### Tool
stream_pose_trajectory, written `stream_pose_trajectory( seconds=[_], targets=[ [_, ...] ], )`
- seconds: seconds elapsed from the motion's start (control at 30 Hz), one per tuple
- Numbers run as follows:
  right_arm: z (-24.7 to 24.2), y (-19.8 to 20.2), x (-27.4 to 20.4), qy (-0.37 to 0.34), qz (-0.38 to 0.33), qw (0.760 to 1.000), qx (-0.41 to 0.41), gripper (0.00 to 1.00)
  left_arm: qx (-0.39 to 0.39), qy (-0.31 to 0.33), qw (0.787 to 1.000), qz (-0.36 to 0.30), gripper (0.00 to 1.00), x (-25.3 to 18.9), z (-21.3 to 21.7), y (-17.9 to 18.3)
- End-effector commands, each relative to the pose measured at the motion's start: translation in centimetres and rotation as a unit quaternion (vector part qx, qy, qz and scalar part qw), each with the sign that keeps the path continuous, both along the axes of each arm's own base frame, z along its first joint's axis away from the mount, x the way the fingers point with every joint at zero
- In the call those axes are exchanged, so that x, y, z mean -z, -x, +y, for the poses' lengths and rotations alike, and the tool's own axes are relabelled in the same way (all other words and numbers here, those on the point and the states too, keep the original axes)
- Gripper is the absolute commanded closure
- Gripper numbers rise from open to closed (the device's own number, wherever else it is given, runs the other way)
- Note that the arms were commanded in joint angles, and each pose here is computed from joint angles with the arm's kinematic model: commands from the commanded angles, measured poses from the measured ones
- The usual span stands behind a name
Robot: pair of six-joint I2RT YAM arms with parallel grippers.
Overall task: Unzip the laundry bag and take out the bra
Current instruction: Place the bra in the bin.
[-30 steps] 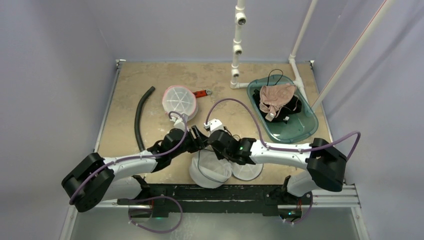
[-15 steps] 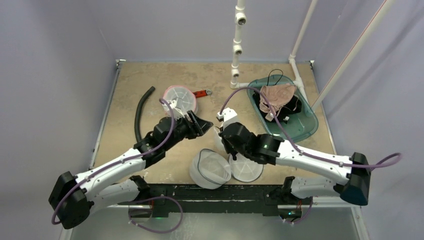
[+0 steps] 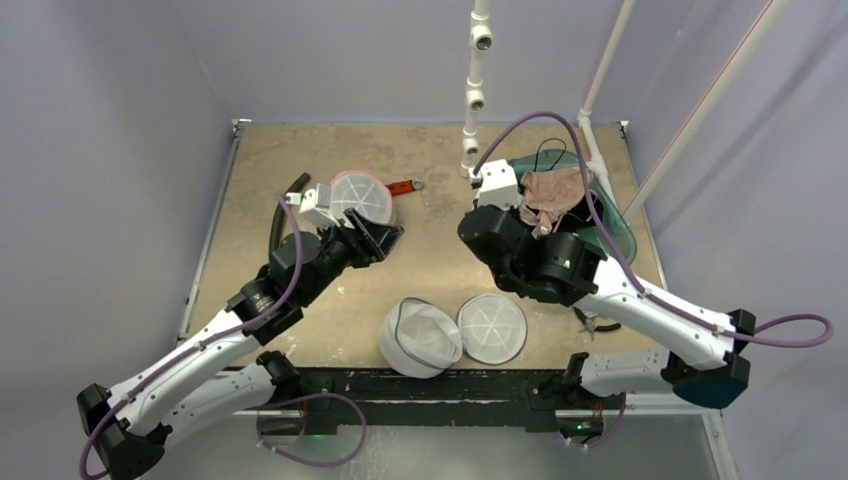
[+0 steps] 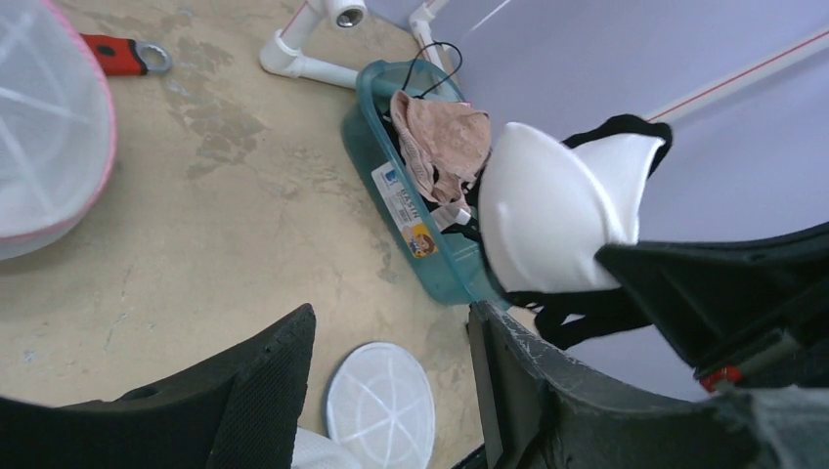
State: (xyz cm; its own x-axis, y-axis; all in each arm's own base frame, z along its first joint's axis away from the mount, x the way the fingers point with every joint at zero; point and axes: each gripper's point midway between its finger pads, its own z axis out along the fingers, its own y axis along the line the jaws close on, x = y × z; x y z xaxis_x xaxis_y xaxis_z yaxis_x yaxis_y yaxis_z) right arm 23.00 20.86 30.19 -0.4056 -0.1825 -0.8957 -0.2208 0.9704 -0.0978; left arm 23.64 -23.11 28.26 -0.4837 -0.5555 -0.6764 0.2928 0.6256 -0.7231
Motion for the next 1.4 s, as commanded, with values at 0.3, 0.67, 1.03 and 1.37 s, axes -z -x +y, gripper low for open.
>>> stream_pose_trajectory(
  seconds=[0.3, 0.67, 1.03, 1.37],
  targets=[
    [-13.0, -9.0, -0.1, 0.212, -0.053, 0.925, 0.311, 1.00, -0.070, -0.028, 0.997, 0.029, 0.44, 2.8, 3.5, 0.0],
    [-15.6, -13.8, 8.3, 0.289, 0.043, 0.878, 0.378, 1.00, -0.064, -0.021, 0.995, 0.075, 0.46, 8.8, 2.4, 0.0],
    [-19.4, -14.2, 13.2, 0.327, 0.103, 0.860, 0.378, 1.00, -0.049, -0.020, 0.996, 0.076, 0.47, 10.6, 1.7, 0.0],
    [-19.6, -12.5, 18.4, 0.266, 0.179, 0.878, 0.356, 1.00, -0.032, -0.015, 0.996, 0.082, 0.48, 11.0, 1.0, 0.3]
  ],
)
